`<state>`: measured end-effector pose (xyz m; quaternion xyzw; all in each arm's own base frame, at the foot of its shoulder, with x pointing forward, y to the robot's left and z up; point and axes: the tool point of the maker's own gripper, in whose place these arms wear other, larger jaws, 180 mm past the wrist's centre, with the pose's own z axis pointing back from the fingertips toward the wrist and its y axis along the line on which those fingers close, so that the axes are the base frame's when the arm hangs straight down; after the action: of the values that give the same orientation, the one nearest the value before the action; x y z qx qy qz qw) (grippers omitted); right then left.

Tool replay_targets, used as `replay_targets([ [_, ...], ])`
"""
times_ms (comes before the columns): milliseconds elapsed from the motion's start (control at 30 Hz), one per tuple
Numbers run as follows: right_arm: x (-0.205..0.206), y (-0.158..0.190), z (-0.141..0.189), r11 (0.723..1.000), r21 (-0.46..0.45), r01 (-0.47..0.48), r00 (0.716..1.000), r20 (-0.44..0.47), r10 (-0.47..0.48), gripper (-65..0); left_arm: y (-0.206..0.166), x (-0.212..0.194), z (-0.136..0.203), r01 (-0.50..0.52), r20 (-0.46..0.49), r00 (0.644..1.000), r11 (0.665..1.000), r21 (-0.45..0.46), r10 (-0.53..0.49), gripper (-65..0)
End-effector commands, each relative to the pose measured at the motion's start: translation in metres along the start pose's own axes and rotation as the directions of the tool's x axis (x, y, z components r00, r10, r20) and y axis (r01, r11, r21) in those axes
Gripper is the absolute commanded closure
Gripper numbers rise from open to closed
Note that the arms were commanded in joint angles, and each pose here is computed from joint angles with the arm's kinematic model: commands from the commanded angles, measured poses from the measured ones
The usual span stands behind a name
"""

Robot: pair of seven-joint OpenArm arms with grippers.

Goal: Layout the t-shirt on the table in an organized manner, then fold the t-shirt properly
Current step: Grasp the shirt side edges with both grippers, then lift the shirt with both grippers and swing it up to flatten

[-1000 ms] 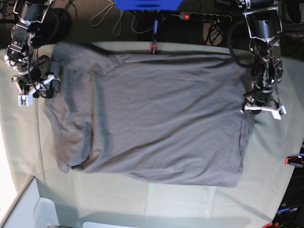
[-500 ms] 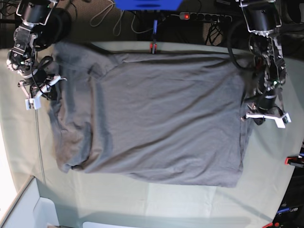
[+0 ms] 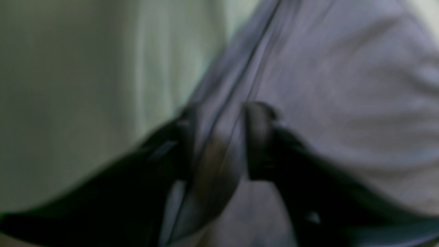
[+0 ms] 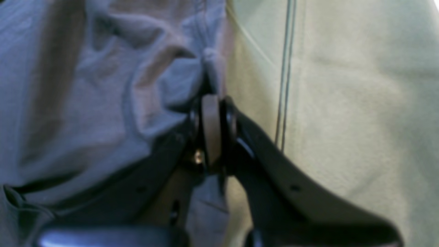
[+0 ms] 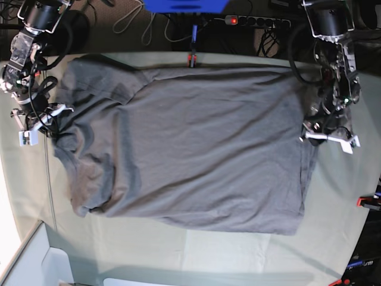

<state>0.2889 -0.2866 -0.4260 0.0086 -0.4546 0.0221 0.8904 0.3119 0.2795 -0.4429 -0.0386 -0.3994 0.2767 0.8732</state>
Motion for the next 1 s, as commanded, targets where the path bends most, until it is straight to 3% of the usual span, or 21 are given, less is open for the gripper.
replay_targets([
  [0, 0.015, -0.002, 0.002, 1.000, 0.011, -0.017, 0.999, 0.047, 0.016, 0.0, -0.004, 0.021, 0.000, 0.005, 0.060, 0.998, 1.000, -0.015, -0.004, -34.6],
  [67, 0.015, -0.002, 0.002, 1.000, 0.011, -0.017, 0.999, 0.047, 0.016, 0.0, -0.003, 0.018, -0.001, 0.006, 0.058, 0.998, 1.000, -0.016, -0.005, -42.6],
  [133, 0.015, -0.002, 0.001, 1.000, 0.013, -0.018, 0.999, 0.047, 0.017, 0.0, -0.001, 0.016, -0.001, 0.004, 0.056, 0.998, 1.000, -0.009, -0.004, -45.2],
  [533, 0.007, 0.006, 0.002, 1.000, 0.022, -0.005, 0.999, 0.034, 0.004, 0.0, 0.005, -0.015, -0.022, -0.032, -0.052, 0.998, 0.999, 0.019, 0.033, -45.5],
  [600, 0.005, 0.006, 0.003, 1.000, 0.022, -0.006, 1.000, 0.031, 0.005, 0.0, 0.003, -0.018, -0.022, -0.025, -0.059, 0.998, 1.000, 0.015, 0.026, -38.3],
  [833, 0.006, 0.004, 0.004, 1.000, 0.018, -0.006, 0.999, 0.034, 0.006, 0.0, -0.005, -0.023, -0.023, 0.011, -0.072, 0.997, 1.000, -0.007, -0.011, -0.3],
  [967, 0.011, 0.001, 0.005, 1.000, 0.011, -0.013, 0.999, 0.047, 0.013, 0.0, -0.010, -0.007, -0.019, 0.017, -0.035, 0.999, 1.000, -0.023, -0.018, 0.0],
])
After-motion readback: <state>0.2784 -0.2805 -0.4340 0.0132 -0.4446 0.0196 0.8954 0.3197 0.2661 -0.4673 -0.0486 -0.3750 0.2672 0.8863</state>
